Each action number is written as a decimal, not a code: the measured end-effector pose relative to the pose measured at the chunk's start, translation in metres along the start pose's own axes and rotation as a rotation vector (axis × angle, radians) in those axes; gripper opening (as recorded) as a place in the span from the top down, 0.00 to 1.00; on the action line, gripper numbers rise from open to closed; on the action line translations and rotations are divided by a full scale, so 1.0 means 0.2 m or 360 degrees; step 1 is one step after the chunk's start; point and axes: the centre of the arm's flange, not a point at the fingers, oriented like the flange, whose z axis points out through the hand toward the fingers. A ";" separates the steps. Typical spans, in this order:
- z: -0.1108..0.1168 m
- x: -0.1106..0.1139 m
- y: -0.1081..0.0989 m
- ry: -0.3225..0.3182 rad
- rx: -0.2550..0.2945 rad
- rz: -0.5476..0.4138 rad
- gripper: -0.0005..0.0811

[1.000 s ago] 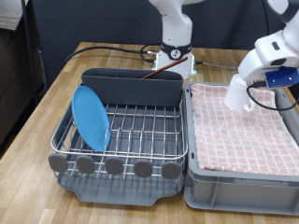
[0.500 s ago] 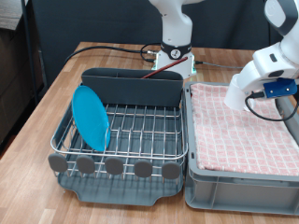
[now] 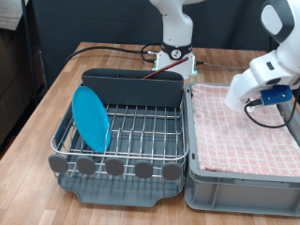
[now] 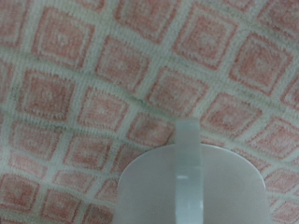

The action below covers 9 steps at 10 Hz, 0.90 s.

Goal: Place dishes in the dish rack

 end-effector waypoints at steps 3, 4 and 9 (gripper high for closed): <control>0.05 0.01 0.01 0.0007 0.0013 -0.0017 0.01; 0.07 0.01 0.02 0.0016 0.0023 -0.0025 0.01; 0.13 0.02 0.04 0.0022 0.0041 -0.0010 0.12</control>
